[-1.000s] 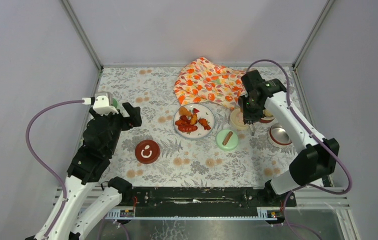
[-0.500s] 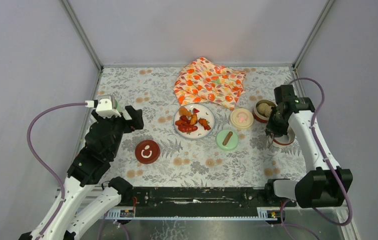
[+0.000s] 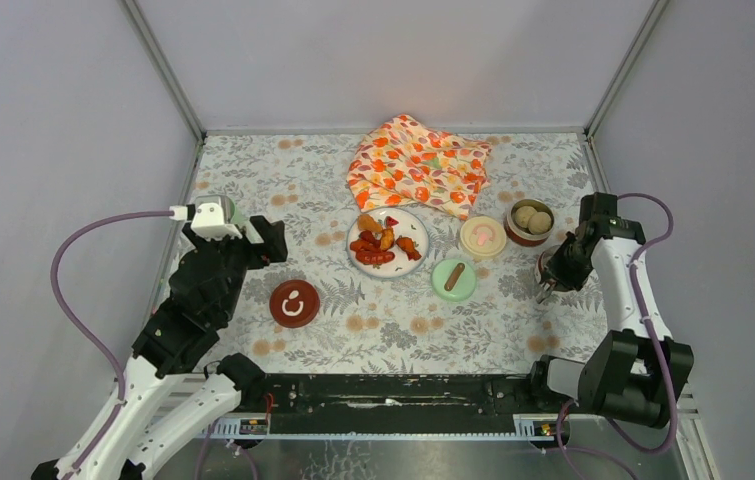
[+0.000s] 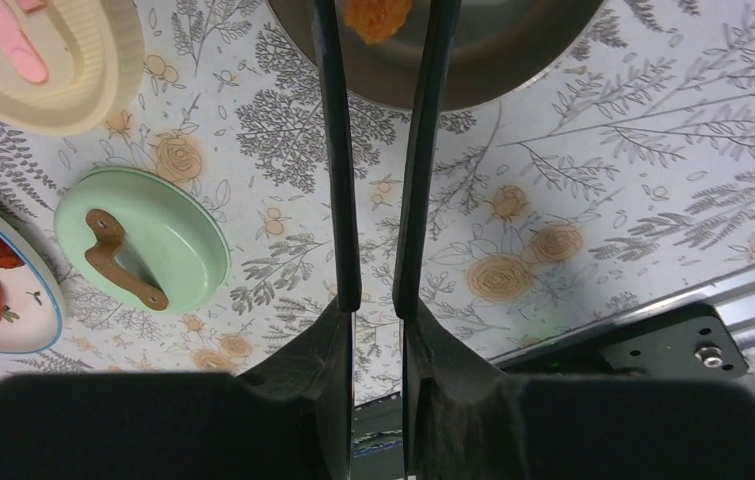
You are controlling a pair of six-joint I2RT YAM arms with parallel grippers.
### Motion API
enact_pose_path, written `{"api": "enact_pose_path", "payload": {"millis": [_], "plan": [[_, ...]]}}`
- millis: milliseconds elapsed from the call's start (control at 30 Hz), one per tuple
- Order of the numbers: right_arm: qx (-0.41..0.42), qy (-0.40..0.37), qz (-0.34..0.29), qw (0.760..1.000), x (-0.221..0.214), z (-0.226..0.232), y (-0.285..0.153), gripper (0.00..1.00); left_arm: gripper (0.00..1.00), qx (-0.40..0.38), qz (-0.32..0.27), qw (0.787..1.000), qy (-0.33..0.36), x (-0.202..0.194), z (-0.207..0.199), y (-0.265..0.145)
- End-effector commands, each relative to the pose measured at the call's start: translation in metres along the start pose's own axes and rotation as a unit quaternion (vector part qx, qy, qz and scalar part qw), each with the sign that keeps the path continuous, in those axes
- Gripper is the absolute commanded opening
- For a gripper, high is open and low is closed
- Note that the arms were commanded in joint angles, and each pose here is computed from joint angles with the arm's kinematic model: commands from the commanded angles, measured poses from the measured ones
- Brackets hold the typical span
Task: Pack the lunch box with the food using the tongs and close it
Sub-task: Place the fake food in the packing box.
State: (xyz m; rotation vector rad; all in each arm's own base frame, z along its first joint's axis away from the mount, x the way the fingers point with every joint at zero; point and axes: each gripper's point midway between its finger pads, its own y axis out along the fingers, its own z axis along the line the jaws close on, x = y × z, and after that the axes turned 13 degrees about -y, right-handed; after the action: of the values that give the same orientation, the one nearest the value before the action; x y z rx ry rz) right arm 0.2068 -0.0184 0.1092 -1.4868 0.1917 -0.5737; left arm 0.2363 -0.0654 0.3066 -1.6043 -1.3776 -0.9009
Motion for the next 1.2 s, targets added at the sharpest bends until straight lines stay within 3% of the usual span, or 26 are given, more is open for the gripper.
{"api": "enact_pose_path", "payload": {"millis": [0,333,667,1167], "plan": [[0.039,0.007,-0.019,0.999,0.017,0.016,0.007,0.17,0.98,-0.003,-0.034,0.999,-0.008,0.014,-0.003,0.0],[0.107,-0.004,0.023,0.994,0.006,0.039,0.022,0.23,0.98,-0.004,-0.03,1.0,-0.006,0.012,-0.003,0.002],[0.165,-0.011,0.04,0.985,-0.011,0.058,0.008,0.28,0.98,-0.008,-0.028,1.0,-0.006,0.011,-0.005,0.002],[0.112,-0.044,0.018,0.993,-0.004,0.043,0.0,0.48,0.98,-0.008,-0.027,1.0,-0.005,0.01,-0.005,0.002]]}}
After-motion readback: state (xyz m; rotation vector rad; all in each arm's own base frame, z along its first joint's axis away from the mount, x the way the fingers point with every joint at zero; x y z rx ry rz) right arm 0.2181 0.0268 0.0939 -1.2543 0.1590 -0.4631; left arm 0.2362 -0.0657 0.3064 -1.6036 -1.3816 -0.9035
